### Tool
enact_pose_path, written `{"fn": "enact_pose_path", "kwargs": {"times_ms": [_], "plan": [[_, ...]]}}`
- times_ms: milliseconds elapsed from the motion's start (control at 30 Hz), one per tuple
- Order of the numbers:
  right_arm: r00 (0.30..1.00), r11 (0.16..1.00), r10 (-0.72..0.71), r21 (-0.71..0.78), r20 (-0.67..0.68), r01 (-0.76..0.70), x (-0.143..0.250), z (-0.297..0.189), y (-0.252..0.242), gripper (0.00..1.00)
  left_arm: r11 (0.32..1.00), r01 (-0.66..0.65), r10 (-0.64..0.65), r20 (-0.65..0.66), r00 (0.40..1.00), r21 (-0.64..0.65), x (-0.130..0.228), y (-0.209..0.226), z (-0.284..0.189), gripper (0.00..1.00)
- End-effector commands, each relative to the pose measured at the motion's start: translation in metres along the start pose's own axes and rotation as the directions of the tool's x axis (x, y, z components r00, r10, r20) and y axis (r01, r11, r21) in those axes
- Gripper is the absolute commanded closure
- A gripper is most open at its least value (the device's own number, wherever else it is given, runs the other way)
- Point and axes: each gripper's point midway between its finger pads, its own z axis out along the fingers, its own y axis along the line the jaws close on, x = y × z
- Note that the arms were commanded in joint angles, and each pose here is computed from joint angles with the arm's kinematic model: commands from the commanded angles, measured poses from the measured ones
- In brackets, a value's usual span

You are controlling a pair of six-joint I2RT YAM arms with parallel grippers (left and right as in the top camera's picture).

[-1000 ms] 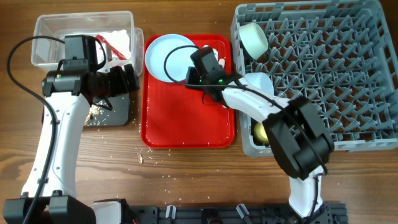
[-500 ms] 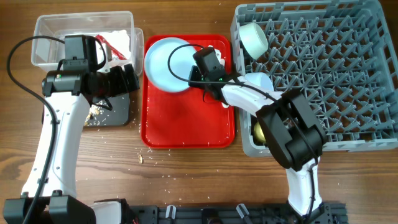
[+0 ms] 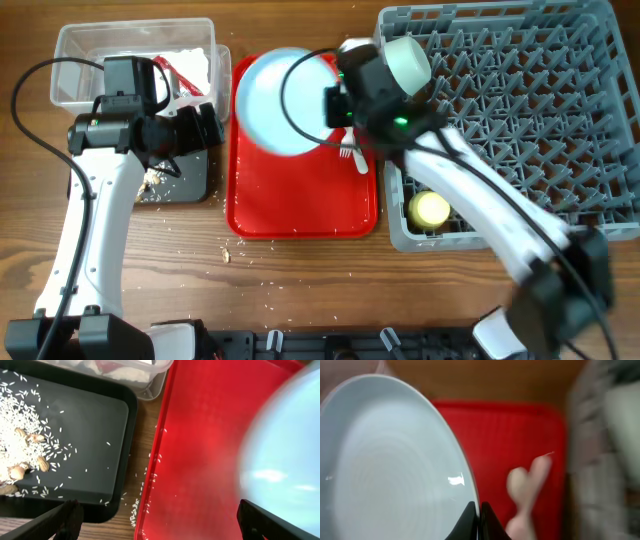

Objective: Sort waste into correct bins and load items into the dishwasher rack
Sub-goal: 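Grasp the edge of the light-blue plate with the right gripper, then stand the light-blue plate upright in the dish rack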

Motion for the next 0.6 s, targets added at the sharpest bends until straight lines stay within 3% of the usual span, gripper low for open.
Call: {"fn": "enact_pose_path", "kwargs": {"times_ms": [0, 67, 133, 300, 367, 433, 567], "plan": [[0.97, 0.905, -0.109, 0.425, 0.217, 0.007, -0.053, -0.078, -0.079, 0.95, 1.0, -0.006, 0.006, 0.005, 1.0, -0.002, -0.002, 0.001, 0.0, 0.0], [0.955, 0.819, -0.189, 0.573, 0.229, 0.025, -0.067, -0.11, -0.111, 0.96, 1.0, -0.006, 0.006, 0.006, 1.0, -0.002, -0.002, 0.001, 0.0, 0.0], [0.944, 0.67, -0.283, 0.739, 0.167, 0.07, -0.08, -0.136, -0.153, 0.96, 1.0, -0.006, 0.006, 0.006, 1.0, -0.002, -0.002, 0.001, 0.0, 0.0], [0.949, 0.519, -0.303, 0.85, 0.083, 0.092, -0.095, -0.155, -0.218, 0.96, 1.0, -0.006, 0.006, 0.006, 1.0, -0.002, -0.002, 0.001, 0.0, 0.0], [0.934, 0.469, -0.356, 0.87, 0.025, 0.155, -0.107, -0.15, -0.231, 0.96, 1.0, -0.006, 0.006, 0.006, 1.0, -0.002, -0.002, 0.001, 0.0, 0.0], [0.898, 0.387, -0.424, 0.873, -0.118, 0.297, -0.111, -0.128, -0.241, 0.96, 1.0, -0.006, 0.006, 0.006, 1.0, -0.002, -0.002, 0.001, 0.0, 0.0], [0.858, 0.338, -0.435, 0.834, -0.273, 0.436, -0.093, -0.071, -0.253, 0.95, 1.0, -0.006, 0.006, 0.006, 1.0, -0.002, -0.002, 0.001, 0.0, 0.0]]}}
